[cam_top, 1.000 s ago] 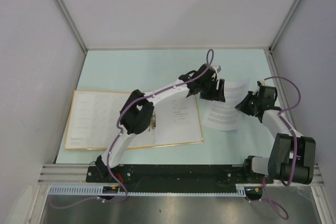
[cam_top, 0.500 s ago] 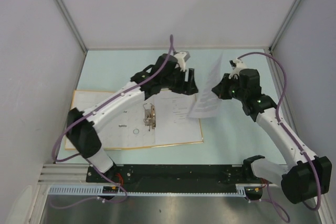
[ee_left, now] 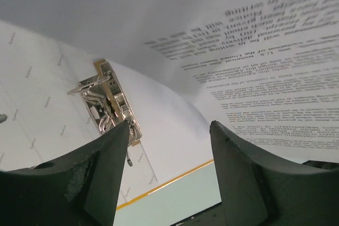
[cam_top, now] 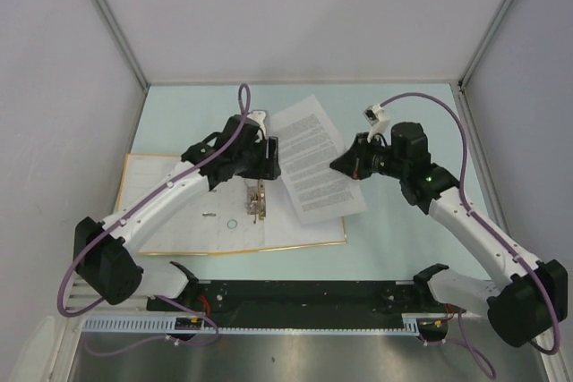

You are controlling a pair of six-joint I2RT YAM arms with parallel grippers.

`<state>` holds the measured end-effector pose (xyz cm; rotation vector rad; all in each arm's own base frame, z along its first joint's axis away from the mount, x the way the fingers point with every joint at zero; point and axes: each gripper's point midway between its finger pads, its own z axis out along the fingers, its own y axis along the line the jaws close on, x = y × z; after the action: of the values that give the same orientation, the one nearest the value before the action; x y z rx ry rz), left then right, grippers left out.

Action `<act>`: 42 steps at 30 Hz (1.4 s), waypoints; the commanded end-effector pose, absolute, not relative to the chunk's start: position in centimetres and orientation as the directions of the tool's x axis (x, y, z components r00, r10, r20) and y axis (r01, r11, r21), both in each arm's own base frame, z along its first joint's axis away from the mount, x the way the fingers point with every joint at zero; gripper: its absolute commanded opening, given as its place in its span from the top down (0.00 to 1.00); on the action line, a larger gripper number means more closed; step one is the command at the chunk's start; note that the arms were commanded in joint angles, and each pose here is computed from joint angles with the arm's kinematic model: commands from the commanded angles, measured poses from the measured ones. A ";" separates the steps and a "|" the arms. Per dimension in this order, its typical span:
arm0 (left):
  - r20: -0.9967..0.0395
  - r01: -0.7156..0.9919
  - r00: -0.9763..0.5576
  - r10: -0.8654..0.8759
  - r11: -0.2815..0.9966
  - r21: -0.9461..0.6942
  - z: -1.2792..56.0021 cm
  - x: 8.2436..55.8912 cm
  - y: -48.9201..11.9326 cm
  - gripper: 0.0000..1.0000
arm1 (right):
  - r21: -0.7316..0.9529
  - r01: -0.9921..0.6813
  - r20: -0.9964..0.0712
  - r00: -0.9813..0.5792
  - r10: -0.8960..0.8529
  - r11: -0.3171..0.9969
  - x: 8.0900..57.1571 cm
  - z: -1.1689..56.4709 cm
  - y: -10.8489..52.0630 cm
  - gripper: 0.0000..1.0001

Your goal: Put the files into the folder

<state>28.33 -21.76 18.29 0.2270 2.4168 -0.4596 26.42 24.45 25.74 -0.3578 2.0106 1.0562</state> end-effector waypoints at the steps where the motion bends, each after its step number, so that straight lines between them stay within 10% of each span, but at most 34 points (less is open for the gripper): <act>1: -0.661 0.210 -0.750 -0.022 0.940 -0.270 18.4 28.6 -20.8 0.35 | 0.669 -0.485 -0.676 -0.712 0.190 0.563 26.6 22.1 23.0 1.00; 13: -0.583 0.160 -0.813 0.009 0.965 -0.209 13.3 28.8 -20.4 0.57 | 0.782 -0.226 -0.480 -0.813 0.330 0.581 26.4 14.3 22.3 1.00; 42: -0.486 -0.027 -0.874 0.011 0.997 0.070 4.6 30.0 -20.2 0.68 | 0.786 -0.248 -0.478 -0.824 0.303 0.567 26.6 11.9 24.8 1.00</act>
<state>28.77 -19.46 3.90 0.0325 2.6795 0.1049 26.27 24.51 11.60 0.0605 2.2505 1.2361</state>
